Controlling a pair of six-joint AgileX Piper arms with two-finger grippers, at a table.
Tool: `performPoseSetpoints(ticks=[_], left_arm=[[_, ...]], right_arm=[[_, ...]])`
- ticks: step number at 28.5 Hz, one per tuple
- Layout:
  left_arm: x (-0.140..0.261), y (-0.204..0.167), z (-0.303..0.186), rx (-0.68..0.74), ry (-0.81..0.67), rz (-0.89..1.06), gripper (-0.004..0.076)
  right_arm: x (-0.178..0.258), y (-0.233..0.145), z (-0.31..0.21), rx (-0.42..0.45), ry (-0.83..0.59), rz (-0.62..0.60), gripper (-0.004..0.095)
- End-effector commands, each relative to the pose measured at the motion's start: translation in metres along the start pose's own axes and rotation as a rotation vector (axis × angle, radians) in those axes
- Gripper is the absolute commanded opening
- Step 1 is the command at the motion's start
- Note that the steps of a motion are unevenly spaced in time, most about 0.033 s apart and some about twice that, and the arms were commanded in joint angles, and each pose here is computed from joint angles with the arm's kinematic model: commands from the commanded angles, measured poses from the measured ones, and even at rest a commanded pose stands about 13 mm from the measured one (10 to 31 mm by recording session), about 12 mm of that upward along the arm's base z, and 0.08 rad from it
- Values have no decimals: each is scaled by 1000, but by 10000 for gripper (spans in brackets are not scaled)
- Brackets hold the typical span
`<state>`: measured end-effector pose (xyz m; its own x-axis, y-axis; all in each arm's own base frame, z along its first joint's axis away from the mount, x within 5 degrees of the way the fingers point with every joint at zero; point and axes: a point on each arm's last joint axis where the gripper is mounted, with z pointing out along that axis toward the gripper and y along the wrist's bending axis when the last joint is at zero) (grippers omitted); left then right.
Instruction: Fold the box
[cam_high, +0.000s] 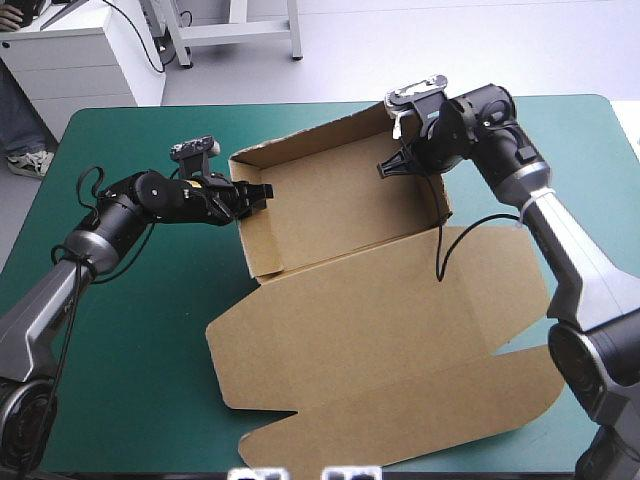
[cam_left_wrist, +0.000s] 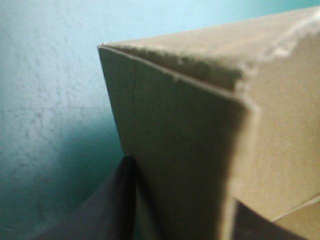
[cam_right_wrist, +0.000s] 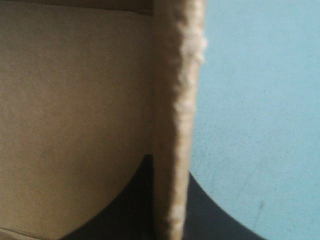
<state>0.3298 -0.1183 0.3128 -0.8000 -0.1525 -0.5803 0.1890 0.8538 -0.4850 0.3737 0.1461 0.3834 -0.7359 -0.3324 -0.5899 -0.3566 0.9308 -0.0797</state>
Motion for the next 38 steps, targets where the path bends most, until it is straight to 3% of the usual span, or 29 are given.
performPoseSetpoints(ticks=[1,8,18,27,32,34,38], left_arm=[[-25,-26,-18,17,-126,80,-8],[-40,-22,17,-231,48,122,-8],[-30,3,81,-315,271,96,-8],[-16,23,123,-336,332,76,-8],[-11,26,128,-332,365,84,-6],[-10,25,127,-327,388,87,9],[-5,21,126,-265,454,130,127]], right_arm=[[-9,21,0,-73,-52,2,-12],[-5,24,39,-67,23,21,-12],[6,21,98,-51,146,36,-13],[26,4,156,-82,262,54,-14],[26,1,160,-76,277,37,-11],[22,1,154,-85,280,-8,24],[11,-3,137,-86,288,-34,226]])
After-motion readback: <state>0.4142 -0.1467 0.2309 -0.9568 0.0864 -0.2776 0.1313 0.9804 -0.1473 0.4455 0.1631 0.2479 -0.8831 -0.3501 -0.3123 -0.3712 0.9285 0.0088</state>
